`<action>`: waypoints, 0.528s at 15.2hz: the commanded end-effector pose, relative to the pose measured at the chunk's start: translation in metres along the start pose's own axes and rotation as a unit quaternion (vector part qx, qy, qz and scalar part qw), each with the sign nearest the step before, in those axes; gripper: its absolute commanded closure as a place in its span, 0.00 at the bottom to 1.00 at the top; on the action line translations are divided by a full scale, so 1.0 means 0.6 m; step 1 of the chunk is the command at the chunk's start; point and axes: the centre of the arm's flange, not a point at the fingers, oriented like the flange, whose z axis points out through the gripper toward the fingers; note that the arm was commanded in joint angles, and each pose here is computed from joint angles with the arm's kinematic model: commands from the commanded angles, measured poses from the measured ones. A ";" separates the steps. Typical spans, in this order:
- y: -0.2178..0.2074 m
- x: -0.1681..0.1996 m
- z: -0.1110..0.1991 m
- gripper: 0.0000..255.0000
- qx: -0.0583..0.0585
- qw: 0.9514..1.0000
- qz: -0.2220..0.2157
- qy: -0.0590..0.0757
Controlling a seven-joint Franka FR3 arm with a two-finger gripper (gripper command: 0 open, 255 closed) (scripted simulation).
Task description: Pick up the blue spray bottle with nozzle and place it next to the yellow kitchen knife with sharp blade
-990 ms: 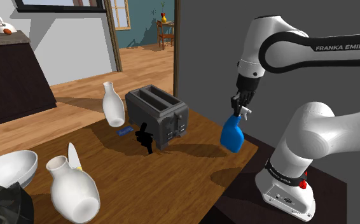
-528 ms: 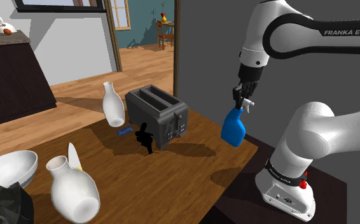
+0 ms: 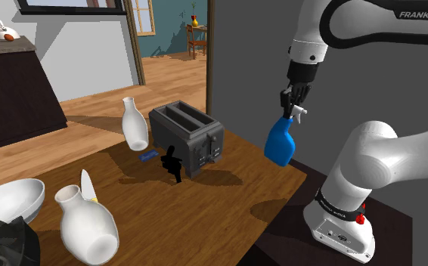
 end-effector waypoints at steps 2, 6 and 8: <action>0.001 -0.001 -0.026 1.00 0.000 1.000 0.000 0.000; 0.000 -0.001 -0.061 1.00 0.000 1.000 0.000 0.000; 0.000 -0.001 -0.078 1.00 0.000 1.000 0.000 0.000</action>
